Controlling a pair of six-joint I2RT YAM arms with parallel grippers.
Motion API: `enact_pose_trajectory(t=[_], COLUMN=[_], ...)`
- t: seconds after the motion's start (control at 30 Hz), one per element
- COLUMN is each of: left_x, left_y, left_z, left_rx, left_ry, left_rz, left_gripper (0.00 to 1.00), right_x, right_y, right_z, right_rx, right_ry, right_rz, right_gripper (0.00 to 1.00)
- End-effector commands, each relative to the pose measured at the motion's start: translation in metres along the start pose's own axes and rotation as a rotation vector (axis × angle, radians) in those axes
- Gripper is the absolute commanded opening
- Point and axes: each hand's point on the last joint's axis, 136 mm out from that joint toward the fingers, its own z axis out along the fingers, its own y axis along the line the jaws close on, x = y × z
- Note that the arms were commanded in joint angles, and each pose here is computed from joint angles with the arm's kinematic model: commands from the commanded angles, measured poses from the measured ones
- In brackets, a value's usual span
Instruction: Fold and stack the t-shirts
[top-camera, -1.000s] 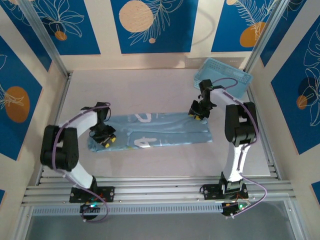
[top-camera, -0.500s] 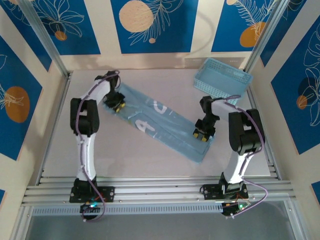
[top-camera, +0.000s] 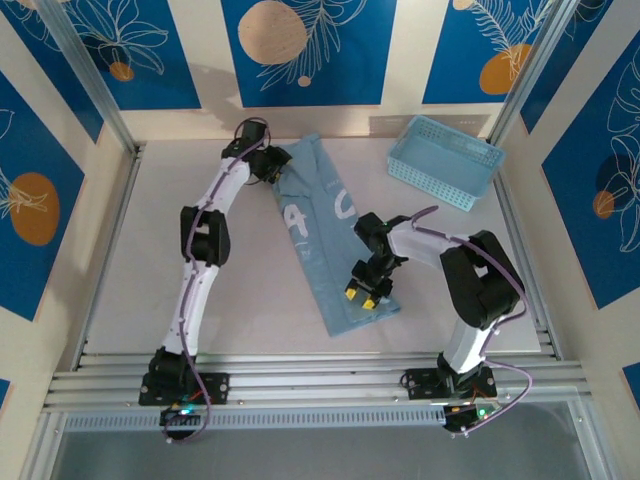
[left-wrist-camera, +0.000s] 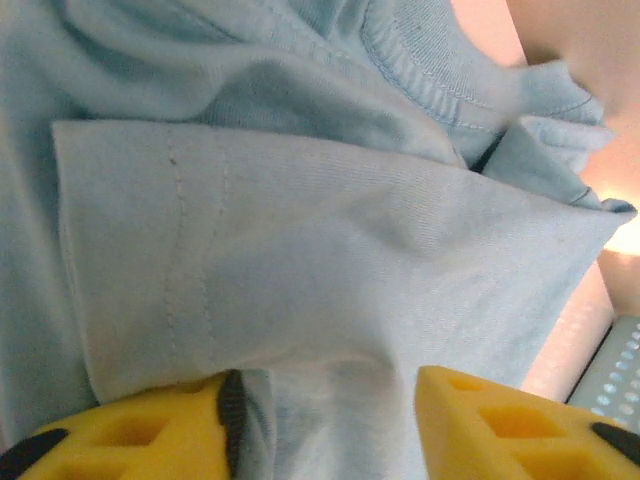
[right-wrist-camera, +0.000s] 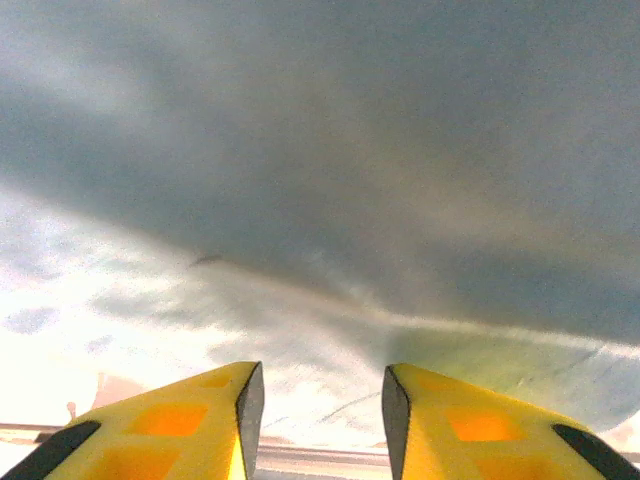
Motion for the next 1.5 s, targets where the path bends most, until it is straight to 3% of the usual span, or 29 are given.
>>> enact_pose_trajectory(t=[0.0, 0.1, 0.2, 0.33, 0.43, 0.63, 0.8, 1.1, 1.33, 1.47], left_x=[-0.016, 0.0, 0.044, 0.122, 0.148, 0.128, 0.121, 0.121, 0.11, 0.103], left_y=[-0.047, -0.048, -0.026, 0.02, 0.043, 0.058, 0.066, 0.073, 0.047, 0.039], left_z=[-0.074, -0.123, -0.143, -0.139, -0.132, -0.111, -0.074, -0.022, -0.002, -0.012], left_rx=[0.012, -0.066, -0.11, -0.144, -0.168, -0.244, -0.292, -0.316, -0.259, -0.264], left_ry=[-0.103, -0.101, -0.004, 0.148, 0.152, 0.07, 0.104, 0.191, 0.21, 0.187], left_rz=[0.086, 0.103, 0.05, -0.079, -0.131, -0.126, -0.128, -0.079, -0.027, 0.001], left_gripper=[0.55, 0.56, 0.54, 0.49, 0.47, 0.46, 0.43, 0.38, 0.37, 0.38], right_x=[0.001, -0.01, -0.029, -0.064, -0.09, -0.133, -0.153, -0.126, -0.108, -0.118], right_y=[0.016, 0.026, 0.038, 0.064, 0.089, 0.119, 0.103, 0.065, 0.066, 0.067], right_z=[-0.042, -0.077, -0.104, -0.122, -0.123, -0.1, -0.064, -0.017, -0.018, -0.025], right_rx=[-0.072, -0.129, -0.216, -0.315, -0.331, -0.313, -0.229, -0.158, -0.167, -0.161], right_ry=[-0.057, -0.138, -0.216, -0.28, -0.312, -0.291, -0.232, -0.117, -0.112, -0.145], right_rz=[-0.034, -0.127, -0.239, -0.371, -0.447, -0.457, -0.347, -0.113, -0.035, -0.06], right_gripper=[0.43, 0.47, 0.48, 0.47, 0.45, 0.42, 0.41, 0.4, 0.41, 0.41])
